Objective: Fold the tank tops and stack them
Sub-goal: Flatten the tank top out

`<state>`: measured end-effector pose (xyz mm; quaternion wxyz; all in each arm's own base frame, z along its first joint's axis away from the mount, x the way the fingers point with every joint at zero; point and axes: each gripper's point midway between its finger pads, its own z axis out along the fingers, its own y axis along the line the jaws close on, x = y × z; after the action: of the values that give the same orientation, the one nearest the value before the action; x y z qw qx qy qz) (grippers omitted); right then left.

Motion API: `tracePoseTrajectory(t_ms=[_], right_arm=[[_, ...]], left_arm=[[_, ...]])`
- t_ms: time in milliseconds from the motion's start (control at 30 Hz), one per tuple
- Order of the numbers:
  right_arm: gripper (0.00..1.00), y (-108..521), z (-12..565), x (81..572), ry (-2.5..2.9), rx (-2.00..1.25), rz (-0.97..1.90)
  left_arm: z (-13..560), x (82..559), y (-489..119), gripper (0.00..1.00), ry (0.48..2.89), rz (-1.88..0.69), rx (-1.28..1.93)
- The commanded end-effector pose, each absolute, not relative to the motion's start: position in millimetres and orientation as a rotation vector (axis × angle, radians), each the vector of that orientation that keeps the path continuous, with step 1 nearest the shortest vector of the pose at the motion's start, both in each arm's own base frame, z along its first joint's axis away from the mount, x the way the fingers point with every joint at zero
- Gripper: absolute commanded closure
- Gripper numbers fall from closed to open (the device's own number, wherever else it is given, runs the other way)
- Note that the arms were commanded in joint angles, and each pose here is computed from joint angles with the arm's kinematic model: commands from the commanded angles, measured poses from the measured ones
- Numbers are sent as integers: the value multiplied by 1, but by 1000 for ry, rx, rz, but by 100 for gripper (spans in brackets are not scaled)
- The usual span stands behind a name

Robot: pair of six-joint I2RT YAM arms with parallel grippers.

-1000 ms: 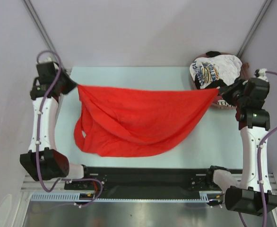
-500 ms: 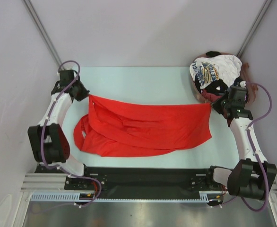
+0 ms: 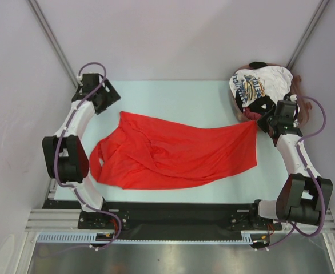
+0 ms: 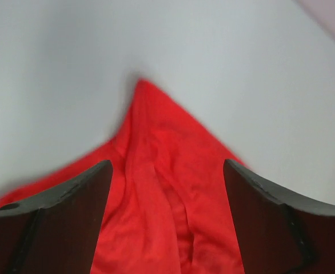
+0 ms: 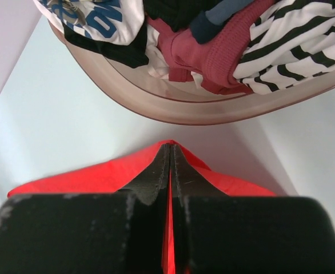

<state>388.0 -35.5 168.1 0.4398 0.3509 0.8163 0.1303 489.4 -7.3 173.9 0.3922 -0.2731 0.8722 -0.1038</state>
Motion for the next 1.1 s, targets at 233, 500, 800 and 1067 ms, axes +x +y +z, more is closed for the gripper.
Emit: tracePoseTrajectory(t_ms=[233, 500, 800, 1067], right_arm=[[100, -38, 203, 401, 1923, 824, 370], [100, -36, 200, 398, 1925, 819, 396], [100, -36, 198, 397, 1928, 825, 403], [100, -37, 197, 397, 1929, 828, 409]], left_arm=[[185, 392, -149, 31, 2212, -574, -326], [135, 377, -155, 39, 2291, -583, -399], [84, 378, -175, 40, 2401, -631, -414], [51, 369, -180, 44, 2456, -653, -473]])
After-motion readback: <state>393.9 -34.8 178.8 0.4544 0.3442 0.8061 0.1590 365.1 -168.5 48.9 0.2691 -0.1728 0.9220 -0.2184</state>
